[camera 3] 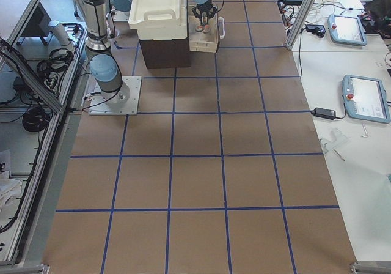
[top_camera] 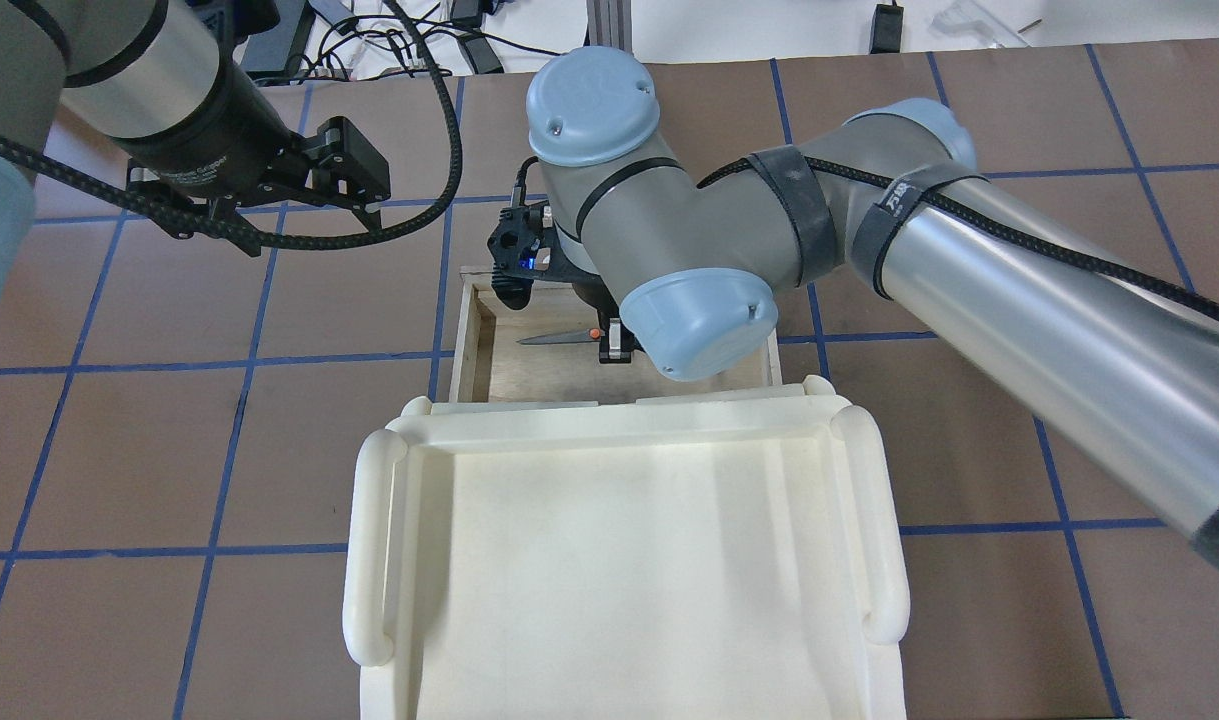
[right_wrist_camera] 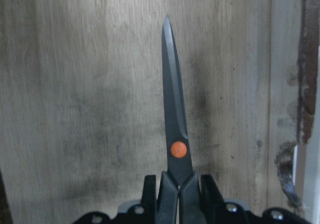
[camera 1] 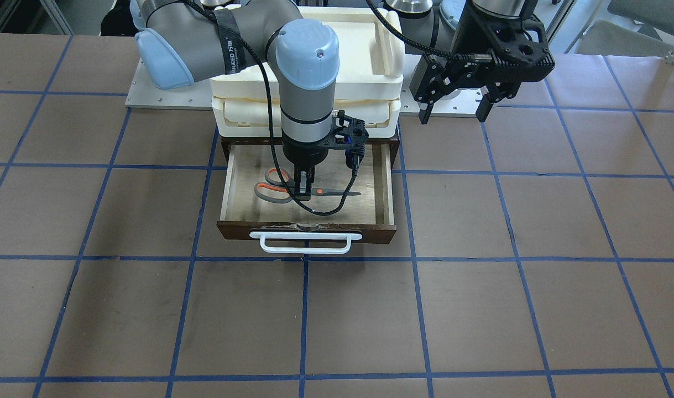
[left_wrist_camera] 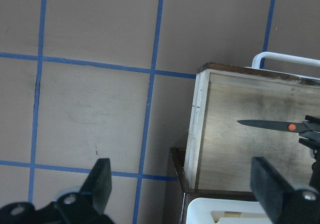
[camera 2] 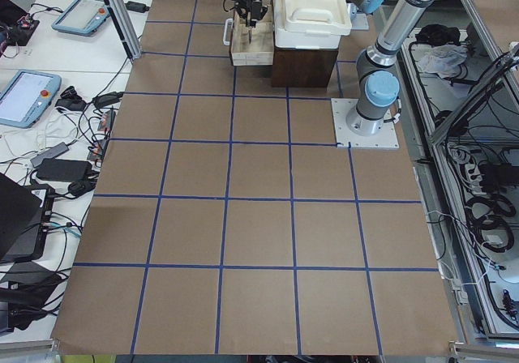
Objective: Put scissors in drawer and close it
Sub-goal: 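Lower the scissors into the drawer and open the right gripper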
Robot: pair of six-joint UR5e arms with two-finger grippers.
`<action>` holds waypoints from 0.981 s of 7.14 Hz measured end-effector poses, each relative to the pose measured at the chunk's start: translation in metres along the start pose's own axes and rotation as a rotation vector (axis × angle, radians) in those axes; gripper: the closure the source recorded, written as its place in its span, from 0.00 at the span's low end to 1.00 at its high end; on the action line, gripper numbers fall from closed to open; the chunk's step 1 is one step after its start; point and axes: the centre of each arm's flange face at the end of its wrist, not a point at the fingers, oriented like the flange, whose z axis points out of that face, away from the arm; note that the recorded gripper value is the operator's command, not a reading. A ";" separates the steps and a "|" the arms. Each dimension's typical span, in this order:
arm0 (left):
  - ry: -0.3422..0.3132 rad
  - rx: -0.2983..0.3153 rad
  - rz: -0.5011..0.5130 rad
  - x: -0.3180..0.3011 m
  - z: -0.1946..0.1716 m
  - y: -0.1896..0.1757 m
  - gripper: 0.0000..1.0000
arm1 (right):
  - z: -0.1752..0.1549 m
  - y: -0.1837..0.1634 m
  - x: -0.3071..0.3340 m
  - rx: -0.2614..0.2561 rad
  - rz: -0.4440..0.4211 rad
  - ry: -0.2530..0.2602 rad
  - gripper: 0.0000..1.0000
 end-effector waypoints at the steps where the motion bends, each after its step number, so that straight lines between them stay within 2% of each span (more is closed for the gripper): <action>1: 0.002 0.000 0.001 0.001 0.000 0.001 0.00 | 0.004 0.001 -0.001 -0.004 0.002 -0.006 1.00; 5: 0.010 -0.010 0.002 0.001 -0.008 0.011 0.00 | 0.016 -0.001 0.000 -0.011 0.003 -0.018 1.00; 6: 0.008 -0.014 0.001 0.000 -0.010 0.013 0.00 | 0.019 -0.001 0.000 -0.015 0.005 -0.026 0.92; 7: 0.004 -0.017 -0.001 -0.001 -0.011 0.014 0.00 | 0.021 -0.001 0.000 -0.015 0.006 -0.031 0.51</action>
